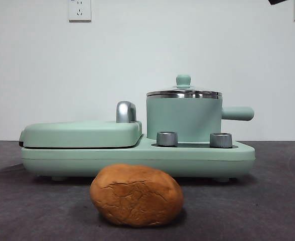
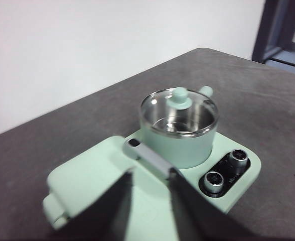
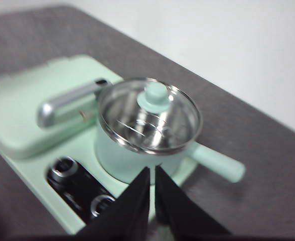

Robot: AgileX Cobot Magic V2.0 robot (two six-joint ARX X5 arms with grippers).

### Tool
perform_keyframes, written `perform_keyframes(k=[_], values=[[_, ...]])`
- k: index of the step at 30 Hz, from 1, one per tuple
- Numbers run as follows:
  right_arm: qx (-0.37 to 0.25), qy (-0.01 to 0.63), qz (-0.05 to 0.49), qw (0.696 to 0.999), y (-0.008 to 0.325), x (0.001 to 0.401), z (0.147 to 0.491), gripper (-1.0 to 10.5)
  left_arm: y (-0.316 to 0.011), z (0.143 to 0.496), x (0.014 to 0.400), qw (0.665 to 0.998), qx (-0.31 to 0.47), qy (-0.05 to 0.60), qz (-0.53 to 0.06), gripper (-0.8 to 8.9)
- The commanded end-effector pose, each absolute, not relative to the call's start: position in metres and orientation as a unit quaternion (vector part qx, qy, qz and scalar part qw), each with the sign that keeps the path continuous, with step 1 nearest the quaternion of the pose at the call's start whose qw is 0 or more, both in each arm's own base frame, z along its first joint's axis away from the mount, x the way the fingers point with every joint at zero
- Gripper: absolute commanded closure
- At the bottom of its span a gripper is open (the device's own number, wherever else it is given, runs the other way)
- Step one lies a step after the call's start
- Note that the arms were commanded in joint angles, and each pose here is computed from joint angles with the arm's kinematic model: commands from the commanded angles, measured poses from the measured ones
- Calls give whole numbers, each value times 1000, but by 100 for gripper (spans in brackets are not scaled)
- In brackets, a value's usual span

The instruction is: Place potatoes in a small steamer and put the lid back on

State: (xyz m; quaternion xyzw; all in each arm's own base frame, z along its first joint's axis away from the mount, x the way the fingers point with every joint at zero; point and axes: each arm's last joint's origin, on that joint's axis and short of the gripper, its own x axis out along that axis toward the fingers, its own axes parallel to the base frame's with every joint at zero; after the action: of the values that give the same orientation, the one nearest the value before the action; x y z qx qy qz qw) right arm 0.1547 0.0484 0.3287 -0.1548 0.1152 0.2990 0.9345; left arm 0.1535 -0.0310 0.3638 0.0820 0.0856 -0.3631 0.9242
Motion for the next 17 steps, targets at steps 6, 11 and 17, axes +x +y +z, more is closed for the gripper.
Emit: perform_keyframes(k=[6, 11, 17], values=[[-201, 96, 297, 929, 52, 155, 334, 563, -42, 366, 157, 909, 108, 74, -395, 466], [-194, 98, 296, 930, 52, 155, 334, 564, -50, 369, 166, 907, 109, 49, -404, 471], [-173, 105, 294, 934, 52, 155, 334, 564, -72, 369, 195, 916, 80, 24, -392, 472]])
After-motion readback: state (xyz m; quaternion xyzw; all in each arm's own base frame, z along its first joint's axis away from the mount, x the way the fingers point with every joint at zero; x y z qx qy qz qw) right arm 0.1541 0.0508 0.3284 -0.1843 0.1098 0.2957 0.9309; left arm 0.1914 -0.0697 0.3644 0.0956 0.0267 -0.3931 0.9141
